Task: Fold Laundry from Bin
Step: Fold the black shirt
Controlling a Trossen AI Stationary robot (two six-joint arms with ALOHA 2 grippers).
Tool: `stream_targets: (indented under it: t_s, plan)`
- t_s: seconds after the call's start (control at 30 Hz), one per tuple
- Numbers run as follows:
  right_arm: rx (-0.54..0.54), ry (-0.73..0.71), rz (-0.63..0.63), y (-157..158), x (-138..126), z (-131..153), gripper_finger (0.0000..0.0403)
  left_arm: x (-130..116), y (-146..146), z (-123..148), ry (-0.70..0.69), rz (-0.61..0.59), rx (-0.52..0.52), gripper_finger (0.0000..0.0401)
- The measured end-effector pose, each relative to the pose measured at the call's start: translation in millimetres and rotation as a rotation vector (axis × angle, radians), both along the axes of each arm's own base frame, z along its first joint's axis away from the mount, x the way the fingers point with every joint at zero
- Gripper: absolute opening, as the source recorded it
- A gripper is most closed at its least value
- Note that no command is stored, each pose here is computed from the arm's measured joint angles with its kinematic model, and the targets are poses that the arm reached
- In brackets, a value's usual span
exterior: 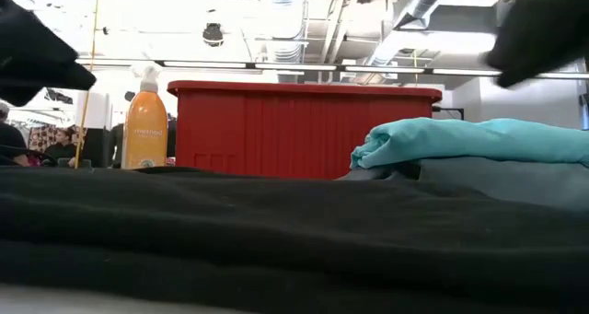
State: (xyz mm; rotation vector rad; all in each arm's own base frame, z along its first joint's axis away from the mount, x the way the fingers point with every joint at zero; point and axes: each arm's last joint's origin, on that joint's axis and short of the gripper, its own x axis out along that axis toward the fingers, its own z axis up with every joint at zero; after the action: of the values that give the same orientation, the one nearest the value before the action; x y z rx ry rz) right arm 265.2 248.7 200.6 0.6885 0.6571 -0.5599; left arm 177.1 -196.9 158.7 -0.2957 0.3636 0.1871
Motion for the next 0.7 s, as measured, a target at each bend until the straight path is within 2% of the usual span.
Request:
stream_targets:
  t_s: [0.1,0.23,0.37,0.5,0.7]
  plan:
    - [0.050,-0.012,-0.036,6,-9,-6,0.0144,5,4,0,0.023,-0.025,0.027,0.0121]
    - [0.089,-0.083,-0.145,7,-20,-16,0.0206,12,8,0,0.049,-0.060,0.044,0.0121]
    - [0.137,-0.110,-0.190,8,-30,-28,0.0249,17,10,1,0.056,-0.081,0.043,0.0121]
    - [0.180,-0.163,-0.188,9,-32,-37,0.0260,19,12,0,0.059,-0.074,0.053,0.0121]
    - [0.183,-0.166,-0.222,9,-27,-54,0.0260,19,12,0,0.068,-0.090,0.042,0.0121]
